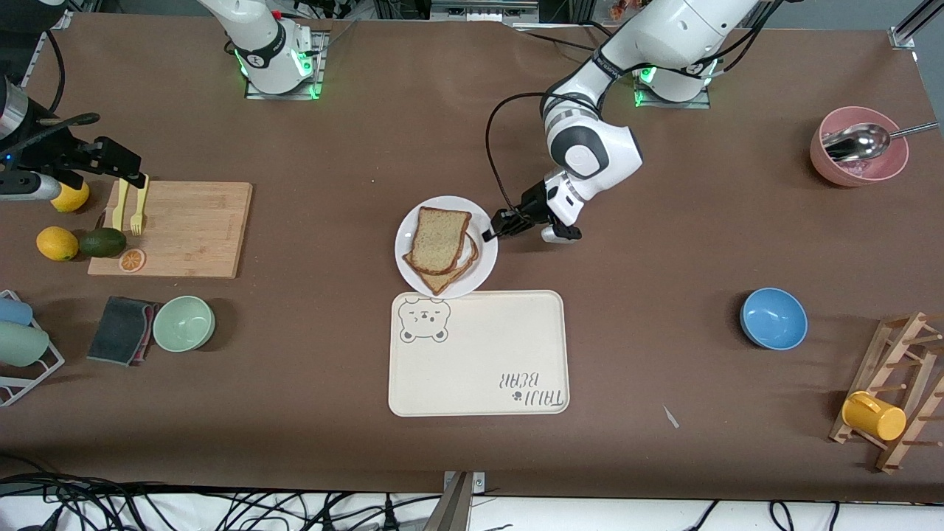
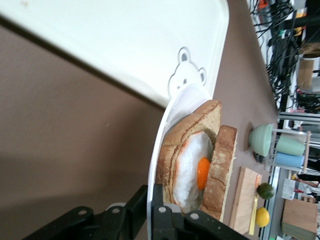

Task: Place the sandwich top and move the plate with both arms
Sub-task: 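Slide the plate with the left gripper onto the bear tray, then adjust the plate on the tray and open the left gripper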

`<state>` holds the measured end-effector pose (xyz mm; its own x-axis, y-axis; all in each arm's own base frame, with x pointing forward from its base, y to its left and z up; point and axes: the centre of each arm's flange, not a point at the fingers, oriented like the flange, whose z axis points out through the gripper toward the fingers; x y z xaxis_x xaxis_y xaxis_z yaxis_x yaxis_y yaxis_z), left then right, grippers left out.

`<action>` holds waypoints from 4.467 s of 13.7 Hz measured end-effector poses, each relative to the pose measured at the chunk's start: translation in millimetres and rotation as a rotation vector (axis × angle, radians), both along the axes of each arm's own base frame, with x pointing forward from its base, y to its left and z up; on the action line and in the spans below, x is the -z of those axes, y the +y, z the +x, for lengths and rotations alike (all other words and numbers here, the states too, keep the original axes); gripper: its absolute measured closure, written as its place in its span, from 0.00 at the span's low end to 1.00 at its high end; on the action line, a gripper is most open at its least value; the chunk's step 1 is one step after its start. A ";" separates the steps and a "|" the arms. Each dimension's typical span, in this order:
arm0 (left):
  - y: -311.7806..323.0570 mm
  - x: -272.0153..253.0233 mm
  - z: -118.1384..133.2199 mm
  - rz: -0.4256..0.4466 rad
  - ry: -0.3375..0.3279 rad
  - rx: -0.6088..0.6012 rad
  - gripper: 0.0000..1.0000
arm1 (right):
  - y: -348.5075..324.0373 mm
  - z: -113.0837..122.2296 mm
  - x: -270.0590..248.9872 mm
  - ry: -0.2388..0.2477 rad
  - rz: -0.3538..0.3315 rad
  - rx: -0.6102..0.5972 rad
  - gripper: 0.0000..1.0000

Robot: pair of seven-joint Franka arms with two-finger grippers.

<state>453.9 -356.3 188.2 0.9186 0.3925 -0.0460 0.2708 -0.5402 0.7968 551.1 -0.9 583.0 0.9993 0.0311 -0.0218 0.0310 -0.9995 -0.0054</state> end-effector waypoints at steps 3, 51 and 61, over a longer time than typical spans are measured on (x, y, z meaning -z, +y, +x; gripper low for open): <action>2.4 -13.9 20.2 -0.034 -0.028 -0.030 0.92 | 0.0 0.0 0.0 0.000 0.000 0.000 0.00; 63.5 57.1 184.7 -0.081 -0.163 -0.205 0.67 | 0.0 0.2 0.5 0.001 0.000 0.000 0.00; 101.3 17.3 182.6 -0.088 -0.161 -0.244 0.18 | 0.0 0.2 0.5 0.001 0.000 0.000 0.00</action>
<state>636.5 -255.0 170.9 0.7957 0.6037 0.0488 0.2509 -0.4018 0.8807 551.3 -0.9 582.5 0.9993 0.0310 -0.0229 0.0309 -0.9995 -0.0055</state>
